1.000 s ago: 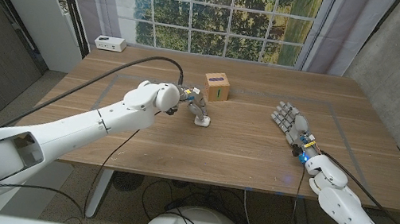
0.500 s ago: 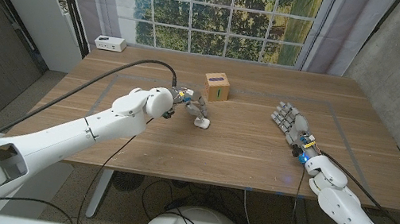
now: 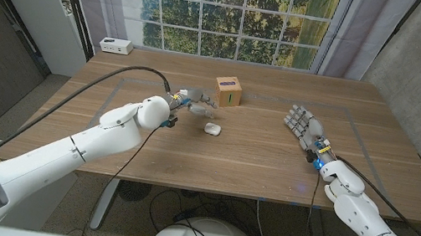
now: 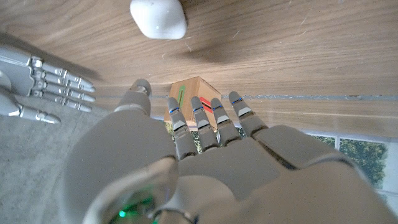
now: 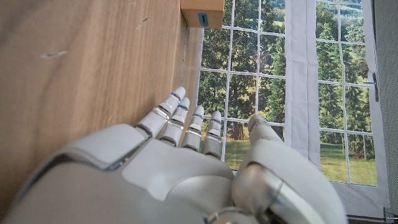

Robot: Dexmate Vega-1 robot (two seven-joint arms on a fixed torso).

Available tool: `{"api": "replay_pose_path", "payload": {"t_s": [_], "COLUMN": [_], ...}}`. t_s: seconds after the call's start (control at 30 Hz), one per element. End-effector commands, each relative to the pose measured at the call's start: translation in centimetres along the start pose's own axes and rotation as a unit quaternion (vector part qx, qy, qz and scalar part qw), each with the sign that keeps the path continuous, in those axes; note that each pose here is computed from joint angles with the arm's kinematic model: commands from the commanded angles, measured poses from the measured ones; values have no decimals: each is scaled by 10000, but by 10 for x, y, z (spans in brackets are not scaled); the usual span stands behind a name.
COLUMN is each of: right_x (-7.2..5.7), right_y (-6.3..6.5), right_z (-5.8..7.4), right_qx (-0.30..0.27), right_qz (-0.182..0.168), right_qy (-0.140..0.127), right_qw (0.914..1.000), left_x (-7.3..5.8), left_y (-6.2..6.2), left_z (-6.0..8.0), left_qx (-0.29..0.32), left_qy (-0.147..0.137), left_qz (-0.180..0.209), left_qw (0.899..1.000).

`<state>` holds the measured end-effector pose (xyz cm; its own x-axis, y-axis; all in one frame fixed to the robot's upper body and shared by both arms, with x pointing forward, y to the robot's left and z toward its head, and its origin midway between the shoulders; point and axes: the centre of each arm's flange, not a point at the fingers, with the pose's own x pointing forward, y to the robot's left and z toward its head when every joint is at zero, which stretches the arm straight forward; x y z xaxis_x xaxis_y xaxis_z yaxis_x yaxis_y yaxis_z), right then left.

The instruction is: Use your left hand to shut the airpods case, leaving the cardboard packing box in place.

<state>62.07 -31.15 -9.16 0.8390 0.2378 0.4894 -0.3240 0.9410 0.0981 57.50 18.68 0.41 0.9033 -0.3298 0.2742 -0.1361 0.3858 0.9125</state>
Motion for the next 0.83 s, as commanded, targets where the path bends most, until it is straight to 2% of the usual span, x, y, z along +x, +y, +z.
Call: {"api": "replay_pose_path", "payload": {"t_s": [0.03,0.23,0.37,0.7,0.83], "right_x": [11,15,17,20,23], "right_y": [3,6,7,11,12], "right_z": [15,25,30,39,40], "right_qx": [-162,-247,-302,-360,-331], "right_qz": [43,48,59,35,35], "right_qy": [-78,-124,-207,-324,-370], "right_qw": [9998,9996,9993,9988,9988], "left_x": [-27,-34,-36,-39,-40], "left_y": [8,7,6,1,0], "left_z": [-25,-40,-49,-63,-66], "left_qx": [-2794,-4131,-4619,-5112,-5176], "left_qy": [-705,-1193,-1339,-1474,-1531], "left_qz": [1067,1359,1456,1588,1600], "left_qw": [9516,8926,8646,8317,8265]}}
